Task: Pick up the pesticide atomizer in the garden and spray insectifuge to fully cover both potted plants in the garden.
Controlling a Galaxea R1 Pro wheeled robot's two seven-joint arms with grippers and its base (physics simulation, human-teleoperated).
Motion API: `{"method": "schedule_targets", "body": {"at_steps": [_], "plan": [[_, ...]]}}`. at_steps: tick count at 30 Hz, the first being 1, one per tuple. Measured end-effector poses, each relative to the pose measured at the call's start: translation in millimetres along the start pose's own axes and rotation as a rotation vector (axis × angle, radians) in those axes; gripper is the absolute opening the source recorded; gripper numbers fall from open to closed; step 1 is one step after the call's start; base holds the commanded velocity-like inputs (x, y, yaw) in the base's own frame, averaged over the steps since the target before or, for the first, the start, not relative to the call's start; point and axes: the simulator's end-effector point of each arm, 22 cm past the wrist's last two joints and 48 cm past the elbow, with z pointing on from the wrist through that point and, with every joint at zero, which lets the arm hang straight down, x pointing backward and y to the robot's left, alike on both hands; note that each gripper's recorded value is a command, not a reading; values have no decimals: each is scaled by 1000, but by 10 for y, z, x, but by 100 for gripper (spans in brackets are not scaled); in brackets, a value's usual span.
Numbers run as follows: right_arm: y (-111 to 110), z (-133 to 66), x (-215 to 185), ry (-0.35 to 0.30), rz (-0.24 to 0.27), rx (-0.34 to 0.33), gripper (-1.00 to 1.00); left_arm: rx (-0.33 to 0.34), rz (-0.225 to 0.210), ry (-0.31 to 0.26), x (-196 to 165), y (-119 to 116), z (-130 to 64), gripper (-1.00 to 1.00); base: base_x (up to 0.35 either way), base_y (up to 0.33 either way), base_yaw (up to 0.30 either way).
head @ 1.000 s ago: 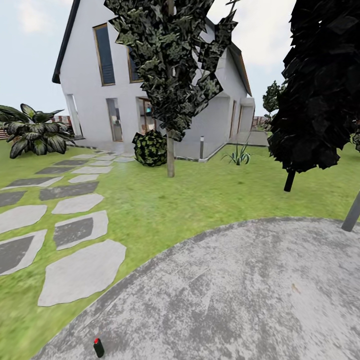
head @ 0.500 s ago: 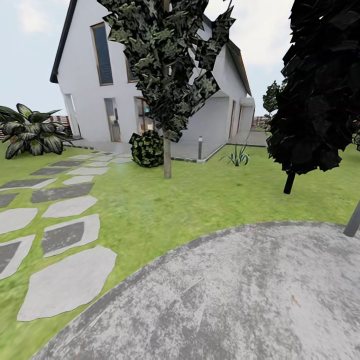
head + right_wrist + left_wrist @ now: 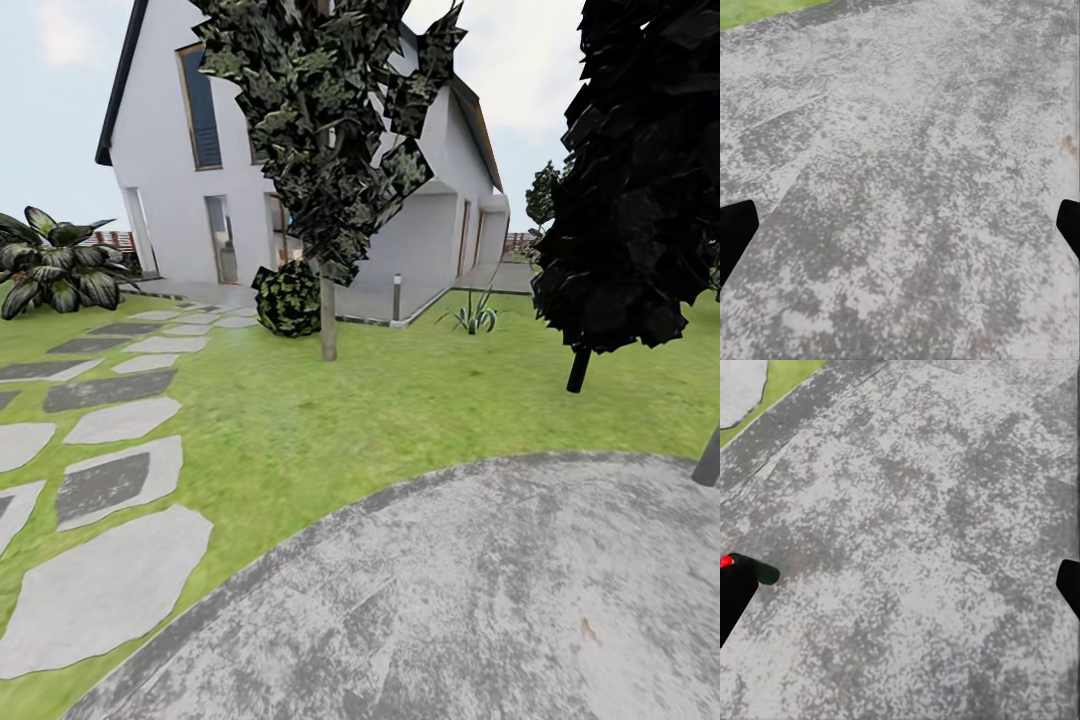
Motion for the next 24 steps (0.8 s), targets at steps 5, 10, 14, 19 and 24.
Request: {"method": "schedule_targets", "body": {"at_steps": [5,10,14,19,24], "plan": [[0,-2,-10,-6,0,0,100,0,0,0,0,5,0,100,317,-120,0],[0,0,-16,-7,0,0,100,0,1,0,0,3,0,100,320,-114,0],[-11,0,-10,-5,0,4,100,0,1,0,0,3,0,100,320,-141,6],[-15,-3,7,-1,0,5,100,-1,1,2,11,6,1,100,320,-156,71],[-10,-3,24,3,-1,4,100,0,2,7,31,6,2,100,320,-160,139]]}}
